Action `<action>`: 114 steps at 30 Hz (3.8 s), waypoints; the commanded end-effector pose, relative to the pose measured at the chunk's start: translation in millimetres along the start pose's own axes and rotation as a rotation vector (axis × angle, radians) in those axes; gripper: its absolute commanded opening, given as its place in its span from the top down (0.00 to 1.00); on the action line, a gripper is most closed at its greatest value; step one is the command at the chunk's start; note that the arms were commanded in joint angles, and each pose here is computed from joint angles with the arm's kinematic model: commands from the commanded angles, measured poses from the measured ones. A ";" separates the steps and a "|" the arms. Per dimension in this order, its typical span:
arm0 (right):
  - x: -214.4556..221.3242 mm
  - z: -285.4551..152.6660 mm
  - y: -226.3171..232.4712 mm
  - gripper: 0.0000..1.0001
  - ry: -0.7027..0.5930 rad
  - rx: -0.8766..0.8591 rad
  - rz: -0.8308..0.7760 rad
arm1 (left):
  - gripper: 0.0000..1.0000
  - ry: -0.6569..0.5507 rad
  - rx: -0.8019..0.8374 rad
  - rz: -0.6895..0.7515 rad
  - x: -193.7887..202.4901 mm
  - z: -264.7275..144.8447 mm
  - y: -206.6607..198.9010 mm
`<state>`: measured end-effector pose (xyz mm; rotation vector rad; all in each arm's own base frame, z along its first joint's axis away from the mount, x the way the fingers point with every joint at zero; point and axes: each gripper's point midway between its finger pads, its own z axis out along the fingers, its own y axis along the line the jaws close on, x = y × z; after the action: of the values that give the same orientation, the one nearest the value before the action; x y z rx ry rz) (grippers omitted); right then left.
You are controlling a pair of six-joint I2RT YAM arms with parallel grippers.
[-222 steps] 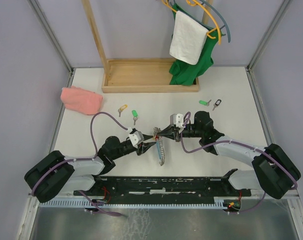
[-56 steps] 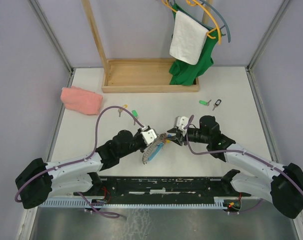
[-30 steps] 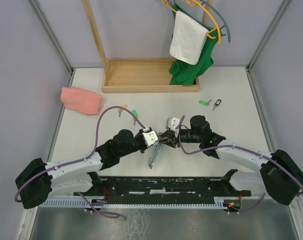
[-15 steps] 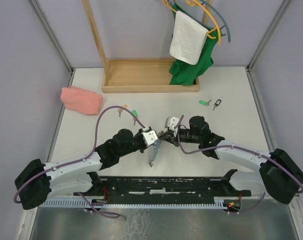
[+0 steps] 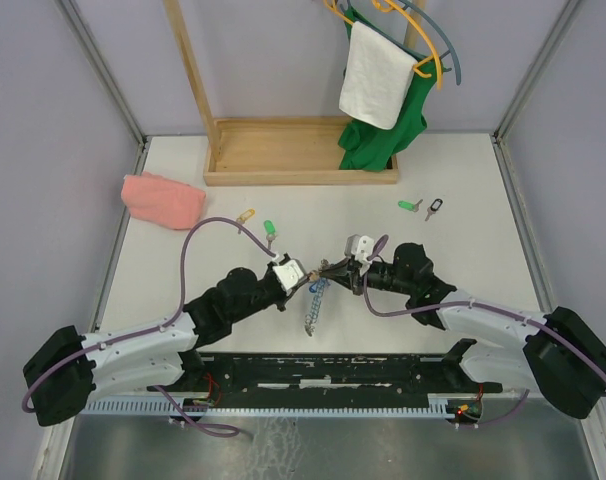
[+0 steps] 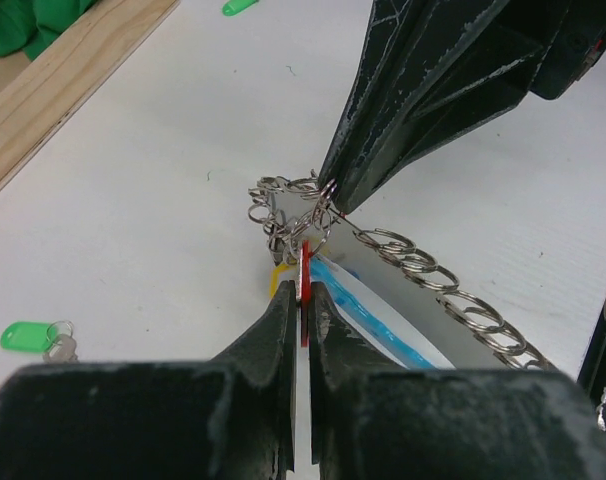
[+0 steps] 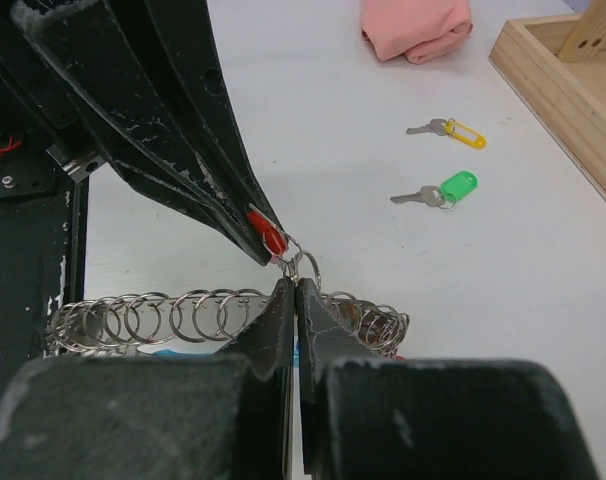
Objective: Put the keys on the keyring
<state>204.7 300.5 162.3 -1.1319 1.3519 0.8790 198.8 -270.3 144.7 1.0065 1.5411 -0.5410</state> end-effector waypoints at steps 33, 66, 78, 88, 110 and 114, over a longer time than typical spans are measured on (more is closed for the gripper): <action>-57.2 -15.3 -61.6 0.99 -0.372 0.379 0.133 | 0.97 0.041 0.006 0.086 23.1 27.6 -34.3; -29.1 -12.8 -32.8 0.99 -0.017 0.284 -0.075 | 0.55 -0.143 -0.126 -0.104 2.5 -11.3 -15.0; -11.8 -4.2 -32.6 0.99 0.171 0.224 -0.062 | 0.43 -0.231 -0.112 -0.237 -27.3 -21.0 -3.2; -7.9 2.5 -36.7 0.99 0.226 0.217 -0.046 | 0.41 -0.182 0.009 -0.302 -20.1 -1.5 3.6; 16.3 7.4 -51.4 0.91 0.373 0.310 0.096 | 0.37 -0.047 0.080 -0.376 9.6 28.1 -9.1; 32.3 -7.6 -61.5 0.88 0.450 0.423 0.156 | 0.46 -0.019 0.112 -0.409 11.7 37.8 -15.1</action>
<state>245.1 282.3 123.2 -1.0834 1.8483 0.5037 197.3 -286.5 95.3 0.8319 1.7690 -0.8475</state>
